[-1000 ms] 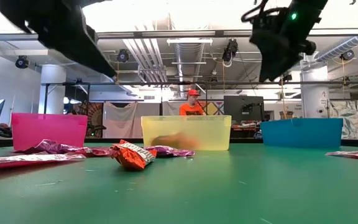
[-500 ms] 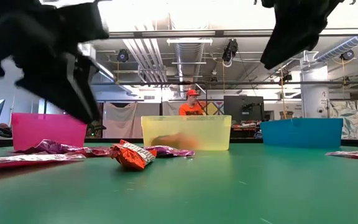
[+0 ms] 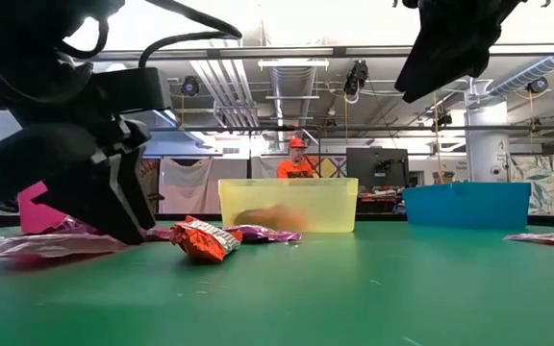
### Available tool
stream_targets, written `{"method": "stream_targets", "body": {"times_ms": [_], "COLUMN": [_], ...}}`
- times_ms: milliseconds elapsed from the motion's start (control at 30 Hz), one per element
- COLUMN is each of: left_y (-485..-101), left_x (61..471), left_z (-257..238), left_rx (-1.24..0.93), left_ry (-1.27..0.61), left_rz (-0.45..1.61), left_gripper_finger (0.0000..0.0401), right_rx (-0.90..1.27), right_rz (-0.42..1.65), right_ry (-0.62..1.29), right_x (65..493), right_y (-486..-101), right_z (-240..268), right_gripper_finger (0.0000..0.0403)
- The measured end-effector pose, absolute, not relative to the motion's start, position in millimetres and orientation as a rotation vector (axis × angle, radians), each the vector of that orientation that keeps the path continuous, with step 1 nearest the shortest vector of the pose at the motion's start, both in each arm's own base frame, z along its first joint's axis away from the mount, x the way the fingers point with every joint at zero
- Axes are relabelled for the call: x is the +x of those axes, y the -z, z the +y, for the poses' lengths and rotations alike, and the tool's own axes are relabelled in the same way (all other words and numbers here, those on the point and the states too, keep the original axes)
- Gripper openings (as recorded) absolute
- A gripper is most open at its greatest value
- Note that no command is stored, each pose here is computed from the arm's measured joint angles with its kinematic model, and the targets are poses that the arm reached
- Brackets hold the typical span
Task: Sort candy by brand, put in halloween buckets
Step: Put the red candy into the red bin
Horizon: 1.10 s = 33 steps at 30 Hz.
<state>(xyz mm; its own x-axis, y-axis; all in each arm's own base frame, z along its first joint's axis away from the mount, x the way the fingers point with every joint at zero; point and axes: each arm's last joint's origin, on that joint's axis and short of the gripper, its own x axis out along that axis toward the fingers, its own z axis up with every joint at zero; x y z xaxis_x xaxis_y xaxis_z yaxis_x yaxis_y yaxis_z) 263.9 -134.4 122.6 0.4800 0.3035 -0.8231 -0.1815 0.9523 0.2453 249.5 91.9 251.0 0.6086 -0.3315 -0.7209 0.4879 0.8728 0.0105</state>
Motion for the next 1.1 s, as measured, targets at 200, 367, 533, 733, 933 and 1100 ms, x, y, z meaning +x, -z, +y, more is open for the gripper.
{"method": "stream_targets", "body": {"times_ms": [200, 367, 533, 733, 933, 1100], "left_y": [-129.7, -135.0, -134.7, -134.3, -129.7, -123.7], "left_x": [261.9, 259.8, 259.9, 262.3, 261.7, 261.3], "left_z": [-132.8, -130.2, -128.1, -123.6, -119.6, -115.8], "left_rx": [0.134, 0.156, 0.182, 0.192, 0.16, 0.137], "left_ry": [-0.307, -0.331, -0.339, -0.343, -0.323, -0.302], "left_rz": [1.01, 0.998, 1.002, 1.001, 1.023, 1.012], "left_gripper_finger": [0.0173, 0.0173, 0.0173, 0.0173, 0.0168, 0.0156], "right_rx": [0.197, 0.194, 0.189, 0.19, 0.189, 0.191], "right_rz": [0.772, 0.775, 0.776, 0.769, 0.766, 0.766], "right_ry": [0.494, 0.496, 0.501, 0.503, 0.509, 0.512], "right_x": [249.5, 248.9, 248.3, 248.0, 246.3, 246.0], "right_y": [-250.5, -248.7, -246.4, -240.9, -232.2, -231.0], "right_z": [91.2, 91.0, 90.5, 90.2, 89.3, 89.1], "right_gripper_finger": [0.0203, 0.0203, 0.0203, 0.0203, 0.0203, 0.0203]}}
